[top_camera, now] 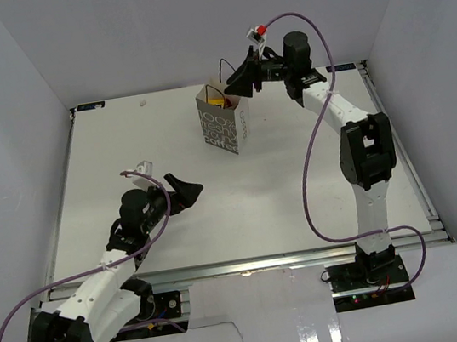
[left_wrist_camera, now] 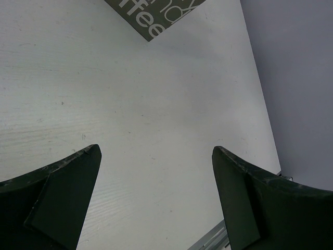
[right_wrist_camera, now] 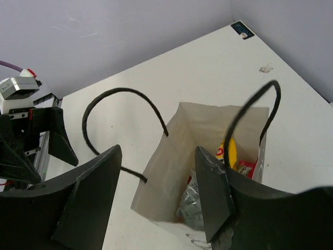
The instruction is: Place the snacks into the paper bag
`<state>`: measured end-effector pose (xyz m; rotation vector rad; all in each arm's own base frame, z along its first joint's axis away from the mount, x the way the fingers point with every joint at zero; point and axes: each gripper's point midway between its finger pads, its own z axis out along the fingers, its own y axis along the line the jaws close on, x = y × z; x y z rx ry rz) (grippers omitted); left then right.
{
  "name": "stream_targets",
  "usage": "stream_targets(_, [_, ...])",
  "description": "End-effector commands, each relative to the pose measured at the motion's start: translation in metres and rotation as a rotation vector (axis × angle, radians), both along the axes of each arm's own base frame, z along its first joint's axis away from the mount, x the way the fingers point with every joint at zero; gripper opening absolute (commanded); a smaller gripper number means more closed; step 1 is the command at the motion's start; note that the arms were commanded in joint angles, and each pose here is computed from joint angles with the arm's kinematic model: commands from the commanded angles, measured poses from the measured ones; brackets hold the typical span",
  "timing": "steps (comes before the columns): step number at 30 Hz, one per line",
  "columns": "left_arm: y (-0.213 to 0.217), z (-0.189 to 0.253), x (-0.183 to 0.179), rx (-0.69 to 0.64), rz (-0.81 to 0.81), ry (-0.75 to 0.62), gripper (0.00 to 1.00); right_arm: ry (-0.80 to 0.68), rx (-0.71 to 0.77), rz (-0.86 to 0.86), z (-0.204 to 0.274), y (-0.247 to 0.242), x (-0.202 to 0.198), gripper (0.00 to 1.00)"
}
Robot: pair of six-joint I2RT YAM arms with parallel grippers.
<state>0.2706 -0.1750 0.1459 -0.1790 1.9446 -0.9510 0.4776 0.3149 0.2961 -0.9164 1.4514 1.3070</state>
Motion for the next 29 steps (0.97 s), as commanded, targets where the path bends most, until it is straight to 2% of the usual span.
stream_targets(1, [0.0,0.021,0.004,-0.004,-0.01,-0.062,0.98,-0.108,-0.013,-0.038,0.051,-0.02,-0.013,0.65])
stream_targets(2, [-0.001,0.028,0.005,-0.001,-0.012,-0.08,0.98,-0.107,-0.03,-0.062,0.053,-0.028,-0.013,0.65])
stream_targets(3, [0.001,0.028,0.005,0.023,-0.015,-0.082,0.98,-0.15,-0.068,-0.116,0.052,-0.037,-0.006,0.71])
stream_targets(4, [0.002,0.031,0.006,0.035,-0.014,-0.09,0.98,-0.087,-0.126,-0.15,0.048,-0.048,-0.016,0.75])
stream_targets(6, [0.007,0.04,0.009,0.08,0.005,-0.109,0.98,-0.096,-0.253,-0.315,0.034,-0.077,-0.005,0.9])
stream_targets(7, [0.009,0.045,0.011,0.095,0.008,-0.123,0.98,-0.177,-0.321,-0.374,0.042,-0.093,-0.01,0.9])
stream_targets(8, [0.011,0.055,0.013,0.108,0.022,-0.143,0.98,-0.106,-0.413,-0.432,0.013,-0.108,-0.016,0.9])
stream_targets(9, [0.013,0.059,0.013,0.119,0.026,-0.156,0.98,-0.087,-0.512,-0.585,-0.001,-0.135,-0.006,0.9])
stream_targets(10, [0.016,0.059,0.013,0.147,0.026,-0.162,0.98,-0.11,-0.554,-0.655,0.005,-0.151,-0.014,0.9])
stream_targets(11, [0.019,0.07,0.015,0.155,0.041,-0.189,0.98,-0.048,-0.664,-0.765,-0.028,-0.179,-0.018,0.9])
stream_targets(13, [0.022,0.077,0.017,0.187,0.05,-0.212,0.98,-0.051,-0.722,-0.832,-0.03,-0.204,-0.037,0.9])
stream_targets(14, [0.024,0.077,0.017,0.201,0.054,-0.209,0.98,-0.025,-0.795,-0.829,-0.055,-0.216,-0.052,0.9])
stream_targets(16, [0.027,0.086,0.021,0.233,0.064,-0.219,0.98,-0.039,-0.801,-0.863,-0.051,-0.231,-0.074,0.9])
stream_targets(17, [0.028,0.09,0.023,0.24,0.067,-0.225,0.98,-0.017,-0.827,-0.846,-0.071,-0.236,-0.087,0.9])
stream_targets(21, [0.031,0.109,0.027,0.262,0.079,-0.252,0.98,-0.041,-0.787,-0.883,-0.066,-0.245,-0.121,0.9])
stream_targets(29, [0.031,0.121,0.026,0.287,0.067,-0.273,0.98,-0.046,-0.751,-0.889,-0.063,-0.246,-0.138,0.9])
